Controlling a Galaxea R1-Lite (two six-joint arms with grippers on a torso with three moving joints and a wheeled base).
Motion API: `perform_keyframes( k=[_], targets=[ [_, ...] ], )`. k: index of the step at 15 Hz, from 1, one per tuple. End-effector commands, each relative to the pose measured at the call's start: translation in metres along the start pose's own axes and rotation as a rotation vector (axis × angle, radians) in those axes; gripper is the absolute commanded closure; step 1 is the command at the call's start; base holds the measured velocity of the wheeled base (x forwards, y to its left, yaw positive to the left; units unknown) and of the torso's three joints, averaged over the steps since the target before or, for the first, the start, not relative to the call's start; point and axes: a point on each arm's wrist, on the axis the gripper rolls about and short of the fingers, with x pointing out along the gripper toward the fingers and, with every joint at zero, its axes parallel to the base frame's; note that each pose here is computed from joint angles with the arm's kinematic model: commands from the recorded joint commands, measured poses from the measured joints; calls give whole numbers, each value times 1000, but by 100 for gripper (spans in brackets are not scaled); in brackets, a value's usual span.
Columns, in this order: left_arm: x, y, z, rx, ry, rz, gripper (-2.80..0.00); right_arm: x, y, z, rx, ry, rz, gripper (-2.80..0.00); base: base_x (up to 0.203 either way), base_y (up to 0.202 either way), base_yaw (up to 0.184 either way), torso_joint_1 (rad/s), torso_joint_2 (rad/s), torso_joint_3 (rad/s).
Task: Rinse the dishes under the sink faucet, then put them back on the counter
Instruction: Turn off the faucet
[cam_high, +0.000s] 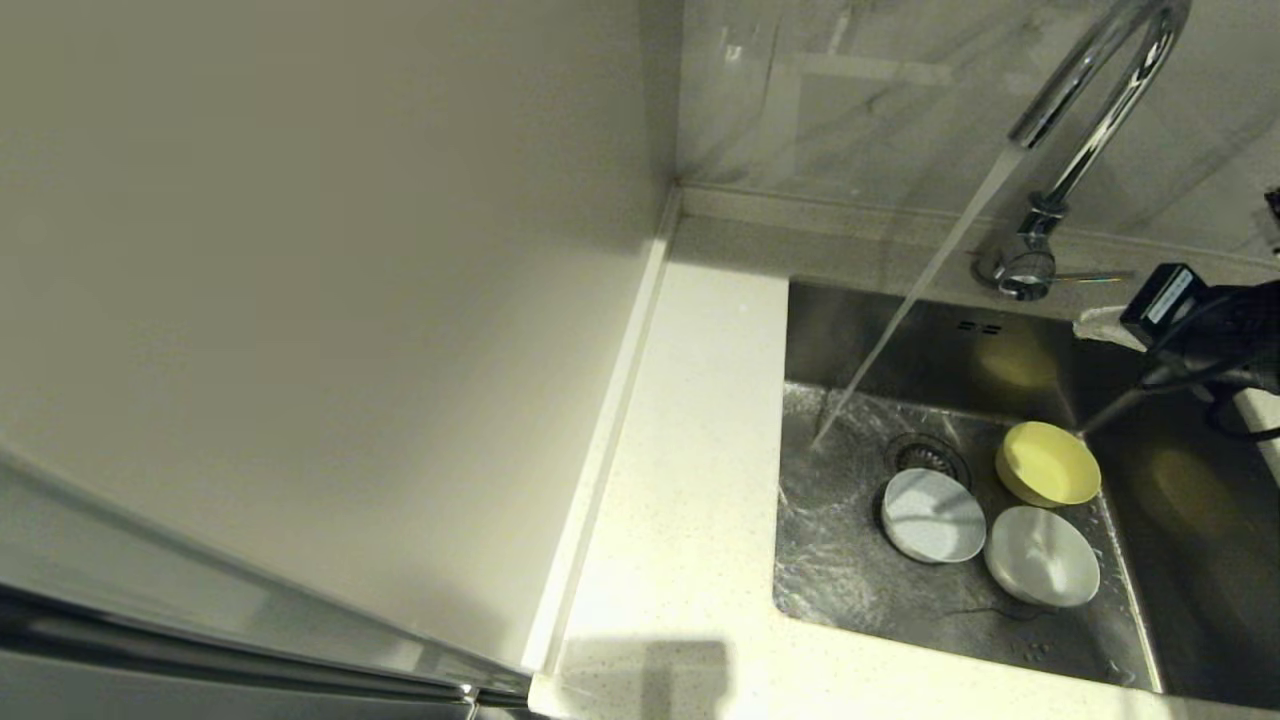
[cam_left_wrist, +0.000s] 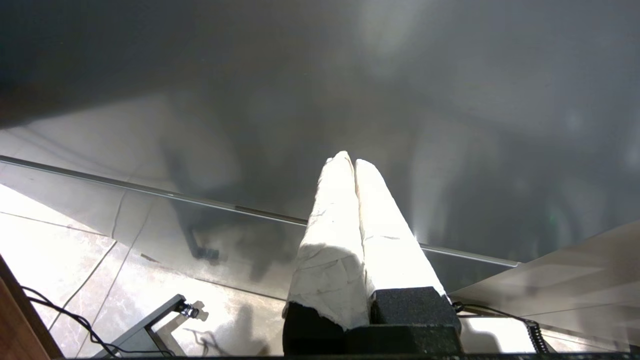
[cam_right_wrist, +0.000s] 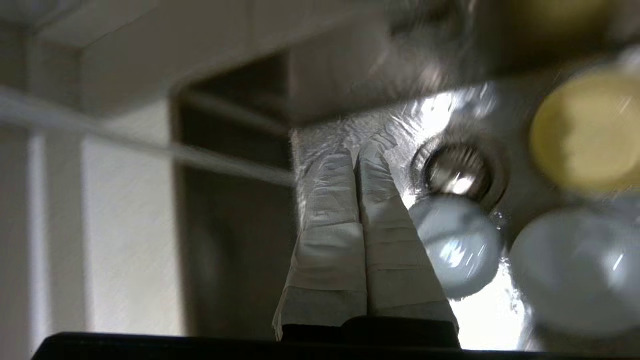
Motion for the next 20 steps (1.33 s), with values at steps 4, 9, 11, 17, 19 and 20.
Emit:
perform_keyframes(
  k=[4,9,11,17,19,20],
  targets=[
    [0,0,0,0,-3,1,0,26,2,14,-55,-153,23,0,0,0,0,0,0,0],
    [0,0,0,0,-3,1,0,26,1,13,-71,-148,17,0,0,0,0,0,0,0],
    [0,0,0,0,-3,1,0,30,-1,12,-77,-141,11,0,0,0,0,0,0,0],
    [0,0,0,0,-3,1,0,64,-17,6,-134,-140,-64,0,0,0,0,0,0,0],
    [0,0,0,0,-3,1,0,73,-20,11,-128,-180,-54,0,0,0,0,0,0,0],
    [0,0,0,0,-3,1,0,78,-22,14,-126,-202,-47,0,0,0,0,0,0,0]
  ],
)
